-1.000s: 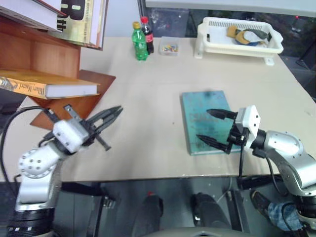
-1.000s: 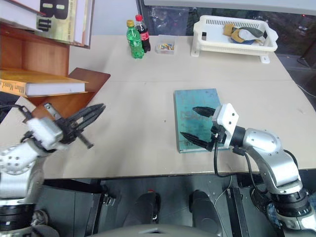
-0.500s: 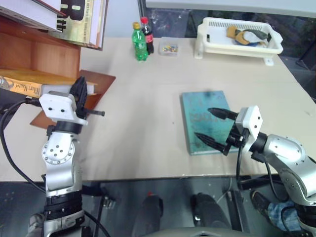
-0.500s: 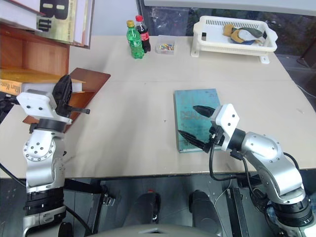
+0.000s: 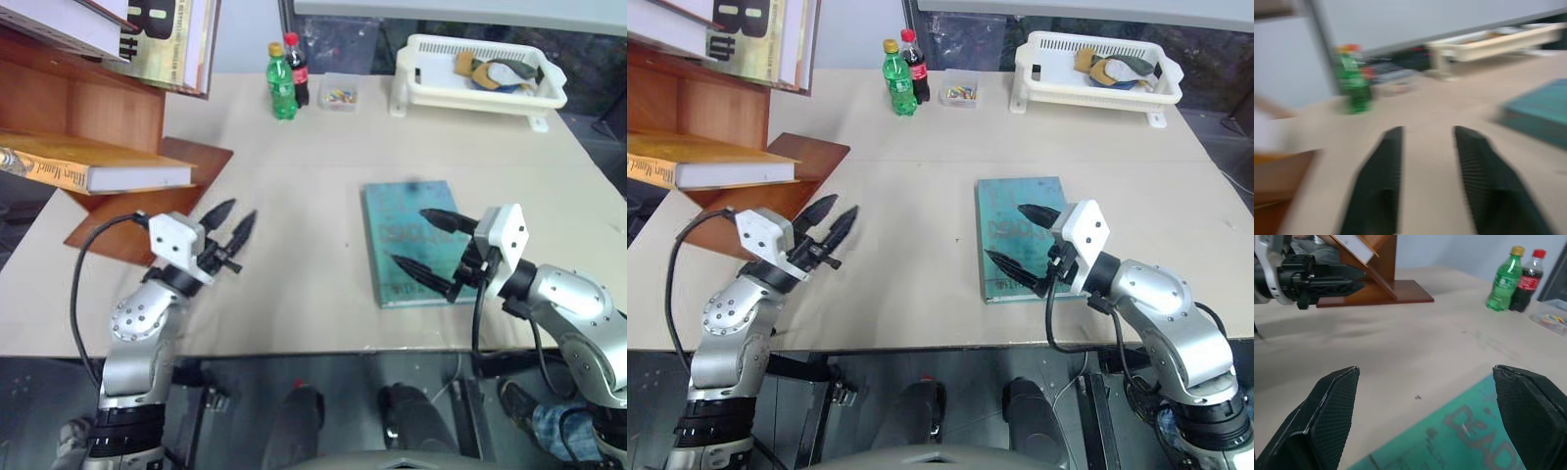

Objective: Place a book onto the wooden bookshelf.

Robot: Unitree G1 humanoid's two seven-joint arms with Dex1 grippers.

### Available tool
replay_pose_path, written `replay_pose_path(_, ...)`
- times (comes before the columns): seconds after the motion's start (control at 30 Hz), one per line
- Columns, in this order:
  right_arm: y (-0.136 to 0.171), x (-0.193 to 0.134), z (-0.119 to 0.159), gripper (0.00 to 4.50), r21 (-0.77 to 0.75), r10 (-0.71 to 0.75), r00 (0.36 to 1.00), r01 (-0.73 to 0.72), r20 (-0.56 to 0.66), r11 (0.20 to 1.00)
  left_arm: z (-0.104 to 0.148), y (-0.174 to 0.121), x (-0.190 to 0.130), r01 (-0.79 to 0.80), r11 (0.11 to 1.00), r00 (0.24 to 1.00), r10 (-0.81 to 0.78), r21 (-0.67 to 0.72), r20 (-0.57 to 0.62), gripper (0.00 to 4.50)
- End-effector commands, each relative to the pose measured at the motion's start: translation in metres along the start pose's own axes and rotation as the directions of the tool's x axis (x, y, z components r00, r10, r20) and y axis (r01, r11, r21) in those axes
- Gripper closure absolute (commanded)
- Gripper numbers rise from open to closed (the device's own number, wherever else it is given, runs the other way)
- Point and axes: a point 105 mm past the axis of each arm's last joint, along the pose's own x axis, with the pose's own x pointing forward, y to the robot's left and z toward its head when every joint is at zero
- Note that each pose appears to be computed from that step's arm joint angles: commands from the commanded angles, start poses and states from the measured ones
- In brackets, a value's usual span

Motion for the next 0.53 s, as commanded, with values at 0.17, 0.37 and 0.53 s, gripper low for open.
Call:
replay_pose_path(0.17,-0.019,-0.070,-0.017,0.00,-0.089,-0.145,0.964,0.128,-0.223,0.988,-0.008,0.003,-0.029,0.159,0.980,0.971,-0.176,-0.116,-0.159,0.05)
replay_pose_path(0.37,-0.017,-0.125,-0.022,0.00,-0.097,-0.265,0.898,0.246,-0.351,0.964,-0.005,0.013,-0.057,0.202,0.967,0.937,-0.237,-0.156,-0.259,0.05)
replay_pose_path(0.53,-0.009,-0.150,-0.029,0.00,-0.093,-0.287,0.857,0.274,-0.428,0.957,-0.003,0.015,-0.067,0.225,0.961,0.914,-0.266,-0.162,-0.307,0.05)
